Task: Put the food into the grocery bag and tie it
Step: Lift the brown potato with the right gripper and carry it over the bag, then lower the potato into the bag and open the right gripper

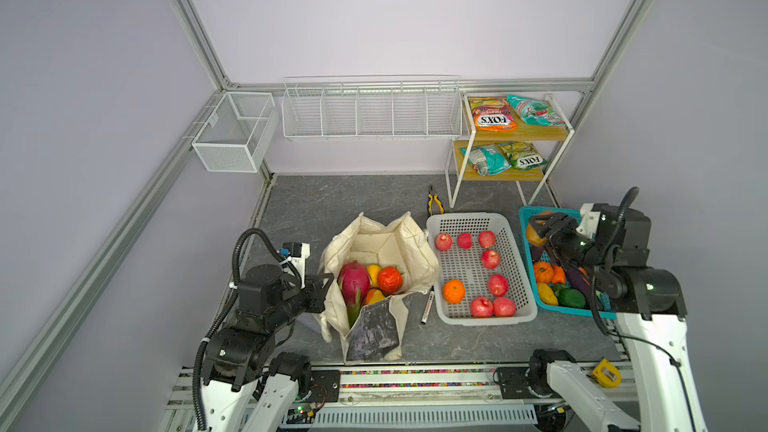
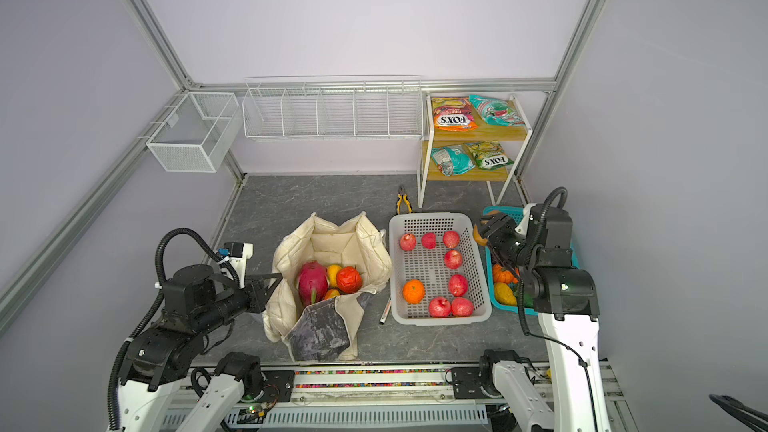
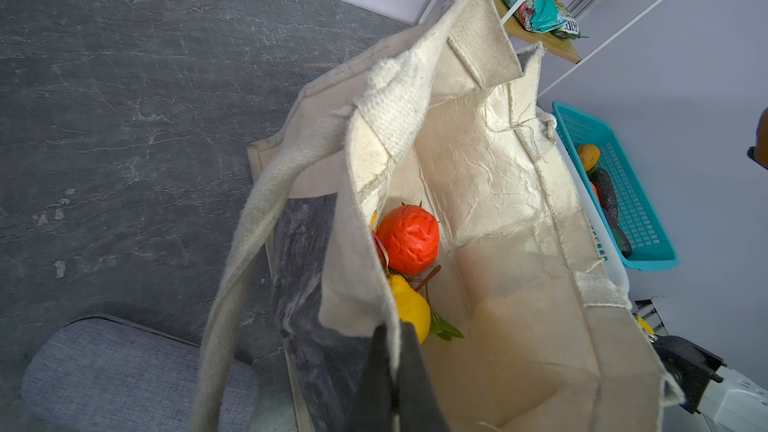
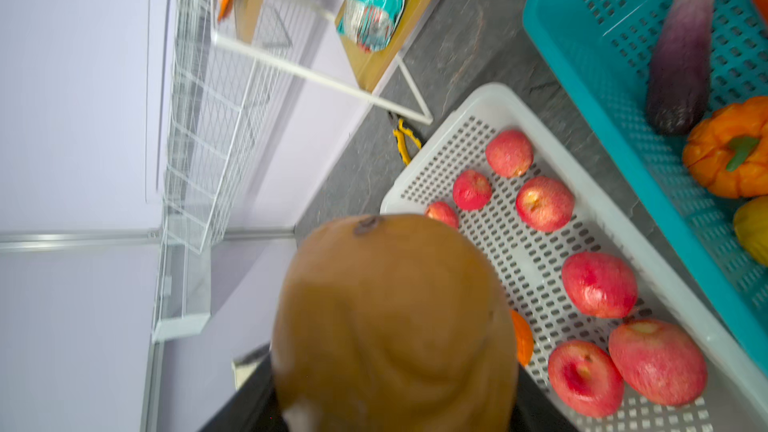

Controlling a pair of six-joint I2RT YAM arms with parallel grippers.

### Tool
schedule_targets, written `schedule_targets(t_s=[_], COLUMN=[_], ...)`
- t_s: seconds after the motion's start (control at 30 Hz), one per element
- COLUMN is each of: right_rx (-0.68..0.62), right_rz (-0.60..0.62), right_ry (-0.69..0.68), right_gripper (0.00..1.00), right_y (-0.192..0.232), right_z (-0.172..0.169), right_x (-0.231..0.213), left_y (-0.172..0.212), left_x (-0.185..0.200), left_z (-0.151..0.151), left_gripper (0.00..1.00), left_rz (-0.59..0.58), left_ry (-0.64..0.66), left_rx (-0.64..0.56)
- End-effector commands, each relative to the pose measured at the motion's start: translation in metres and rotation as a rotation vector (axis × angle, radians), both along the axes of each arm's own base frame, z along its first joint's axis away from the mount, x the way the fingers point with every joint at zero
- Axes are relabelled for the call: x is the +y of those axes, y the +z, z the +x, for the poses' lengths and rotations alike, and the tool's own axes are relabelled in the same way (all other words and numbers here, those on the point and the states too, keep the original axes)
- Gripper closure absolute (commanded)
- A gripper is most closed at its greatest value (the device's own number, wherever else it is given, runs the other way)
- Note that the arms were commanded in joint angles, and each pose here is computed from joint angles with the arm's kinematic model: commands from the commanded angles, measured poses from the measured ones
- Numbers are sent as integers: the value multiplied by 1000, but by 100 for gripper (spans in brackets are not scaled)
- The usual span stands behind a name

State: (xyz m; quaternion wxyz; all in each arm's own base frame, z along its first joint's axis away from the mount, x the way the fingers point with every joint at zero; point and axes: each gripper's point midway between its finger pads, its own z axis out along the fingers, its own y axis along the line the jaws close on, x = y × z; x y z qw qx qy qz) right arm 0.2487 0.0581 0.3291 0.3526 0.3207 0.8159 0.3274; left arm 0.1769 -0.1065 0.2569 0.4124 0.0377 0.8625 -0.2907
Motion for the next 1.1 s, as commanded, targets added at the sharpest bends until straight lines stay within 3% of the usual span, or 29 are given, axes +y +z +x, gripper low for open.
schedule_targets(t_s=[0.0, 0.1, 0.43, 0.67, 0.83, 1.07], right_rx=[42, 29, -90, -105, -111, -73], right_rz=[-87, -111, -387, -490, -523, -561], right_ry=[66, 181, 590, 866, 1000, 1086], right_gripper=[49, 49, 49, 49, 48, 48], right_y=[-19, -24, -1, -17, -35, -72], right_z=[-10, -12, -30, -49, -58, -61], right_x=[16, 51, 197, 299, 348, 374], left_y=[2, 3, 3, 2, 1, 0], left_x=[-6, -5, -2, 0, 1, 2], left_z=[-5, -6, -4, -3, -2, -1], left_gripper=[100, 100, 100, 100, 100, 100], left_rz=[-9, -10, -3, 2, 4, 7], left_ry=[-42, -40, -18, -6, -2, 7], left_rx=[-16, -26, -25, -22, -19, -15])
